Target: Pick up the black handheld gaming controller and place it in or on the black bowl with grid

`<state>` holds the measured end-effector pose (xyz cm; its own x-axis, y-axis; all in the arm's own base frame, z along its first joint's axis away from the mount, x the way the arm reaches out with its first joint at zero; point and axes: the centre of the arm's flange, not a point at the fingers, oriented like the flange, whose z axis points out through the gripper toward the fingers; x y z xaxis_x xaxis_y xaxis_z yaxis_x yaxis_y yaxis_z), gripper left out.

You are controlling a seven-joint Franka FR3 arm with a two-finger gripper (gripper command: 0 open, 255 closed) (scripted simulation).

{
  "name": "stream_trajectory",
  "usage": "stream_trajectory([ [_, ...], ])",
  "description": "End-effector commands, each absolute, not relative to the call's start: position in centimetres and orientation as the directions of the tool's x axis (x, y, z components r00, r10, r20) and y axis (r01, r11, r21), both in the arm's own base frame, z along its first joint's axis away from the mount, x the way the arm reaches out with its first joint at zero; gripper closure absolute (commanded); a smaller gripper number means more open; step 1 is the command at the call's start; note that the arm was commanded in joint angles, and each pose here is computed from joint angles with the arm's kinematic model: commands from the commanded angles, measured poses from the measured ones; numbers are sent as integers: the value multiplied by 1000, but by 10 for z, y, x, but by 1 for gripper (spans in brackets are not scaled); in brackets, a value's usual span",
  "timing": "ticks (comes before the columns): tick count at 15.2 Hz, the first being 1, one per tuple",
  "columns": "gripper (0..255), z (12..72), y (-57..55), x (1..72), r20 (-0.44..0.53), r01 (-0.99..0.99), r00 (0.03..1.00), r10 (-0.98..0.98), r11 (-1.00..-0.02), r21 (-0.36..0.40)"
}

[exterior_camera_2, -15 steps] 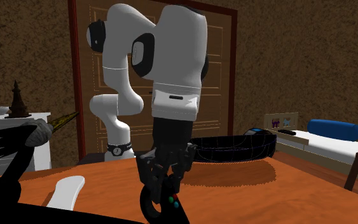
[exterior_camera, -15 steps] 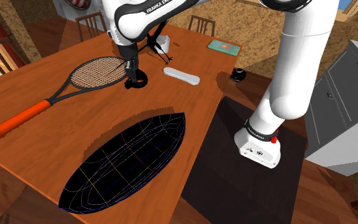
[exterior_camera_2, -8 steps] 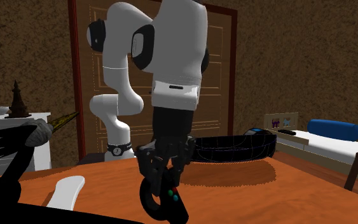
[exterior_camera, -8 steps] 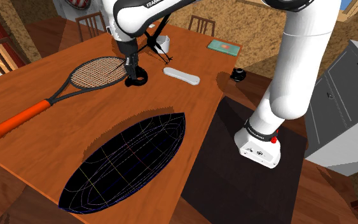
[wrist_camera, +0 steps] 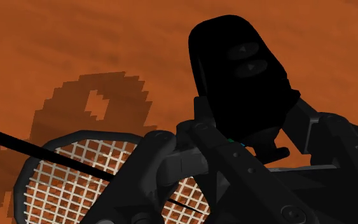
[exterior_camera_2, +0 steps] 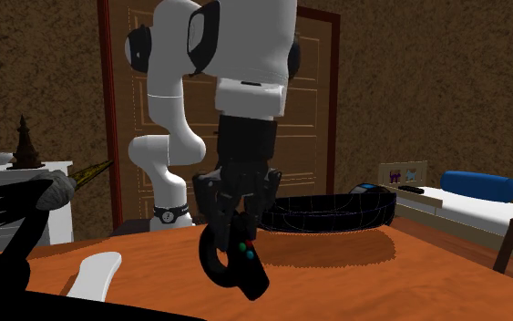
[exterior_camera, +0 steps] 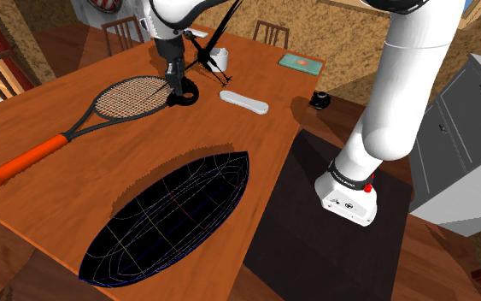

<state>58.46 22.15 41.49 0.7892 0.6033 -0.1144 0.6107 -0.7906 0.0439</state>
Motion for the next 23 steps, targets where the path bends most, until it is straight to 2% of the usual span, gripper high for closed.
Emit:
stream_trajectory([
  [1, 255, 426, 223, 584, -114, 611, 789, 603, -791, 44],
  [21, 255, 529, 223, 584, -114, 611, 789, 603, -791, 44],
  [23, 255, 531, 239, 564, -114, 611, 789, 603, -791, 44],
])
